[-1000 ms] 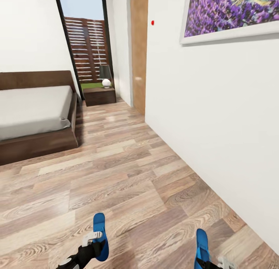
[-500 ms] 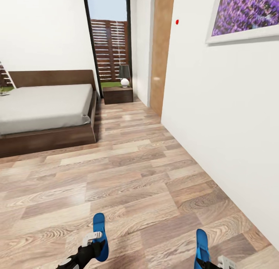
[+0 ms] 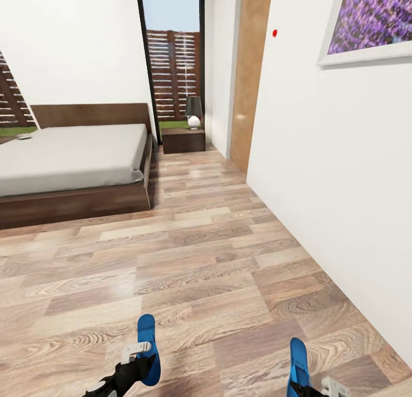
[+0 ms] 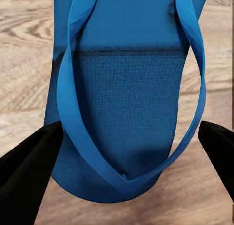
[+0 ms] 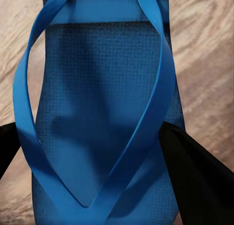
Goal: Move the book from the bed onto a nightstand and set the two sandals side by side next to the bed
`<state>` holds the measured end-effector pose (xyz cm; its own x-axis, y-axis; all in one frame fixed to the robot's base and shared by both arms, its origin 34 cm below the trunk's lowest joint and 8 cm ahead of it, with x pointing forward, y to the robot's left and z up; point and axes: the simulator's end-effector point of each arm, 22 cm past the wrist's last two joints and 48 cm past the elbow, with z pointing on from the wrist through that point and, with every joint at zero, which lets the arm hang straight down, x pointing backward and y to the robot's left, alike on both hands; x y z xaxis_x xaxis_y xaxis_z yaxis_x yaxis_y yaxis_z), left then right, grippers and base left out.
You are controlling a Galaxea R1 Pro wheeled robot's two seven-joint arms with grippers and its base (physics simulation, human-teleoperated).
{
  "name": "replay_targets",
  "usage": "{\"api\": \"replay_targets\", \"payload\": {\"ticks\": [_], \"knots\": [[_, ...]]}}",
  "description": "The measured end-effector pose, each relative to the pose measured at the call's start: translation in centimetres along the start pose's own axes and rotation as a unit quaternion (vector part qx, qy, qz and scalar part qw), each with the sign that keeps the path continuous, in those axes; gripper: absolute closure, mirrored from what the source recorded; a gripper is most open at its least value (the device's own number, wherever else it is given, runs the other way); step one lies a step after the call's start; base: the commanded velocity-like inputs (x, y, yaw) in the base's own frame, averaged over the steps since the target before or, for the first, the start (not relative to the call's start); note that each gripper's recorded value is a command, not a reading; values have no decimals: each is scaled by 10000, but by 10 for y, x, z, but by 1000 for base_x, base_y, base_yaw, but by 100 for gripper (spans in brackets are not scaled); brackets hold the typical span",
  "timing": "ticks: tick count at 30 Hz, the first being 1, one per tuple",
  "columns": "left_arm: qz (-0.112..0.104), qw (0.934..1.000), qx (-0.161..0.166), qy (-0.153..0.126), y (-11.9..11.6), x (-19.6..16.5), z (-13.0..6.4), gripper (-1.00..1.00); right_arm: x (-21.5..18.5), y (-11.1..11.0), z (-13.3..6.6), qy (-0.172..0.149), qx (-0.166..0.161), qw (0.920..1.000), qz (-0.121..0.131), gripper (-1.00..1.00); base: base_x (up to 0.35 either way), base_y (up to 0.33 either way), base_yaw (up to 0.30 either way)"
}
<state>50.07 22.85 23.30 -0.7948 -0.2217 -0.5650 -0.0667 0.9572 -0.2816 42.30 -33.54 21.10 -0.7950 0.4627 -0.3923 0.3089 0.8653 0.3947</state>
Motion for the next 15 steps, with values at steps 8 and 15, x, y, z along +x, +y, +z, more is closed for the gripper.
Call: {"api": "replay_targets", "payload": {"ticks": [8,15], "knots": [[0,10000,-1,2,-5,-14,-11,100,-11,8,-12,3,4,10000,-4,100,0,0,0],[0,10000,-1,2,-10,-26,-21,100,-20,16,-23,5,5,10000,-2,100,0,0,0]]}}
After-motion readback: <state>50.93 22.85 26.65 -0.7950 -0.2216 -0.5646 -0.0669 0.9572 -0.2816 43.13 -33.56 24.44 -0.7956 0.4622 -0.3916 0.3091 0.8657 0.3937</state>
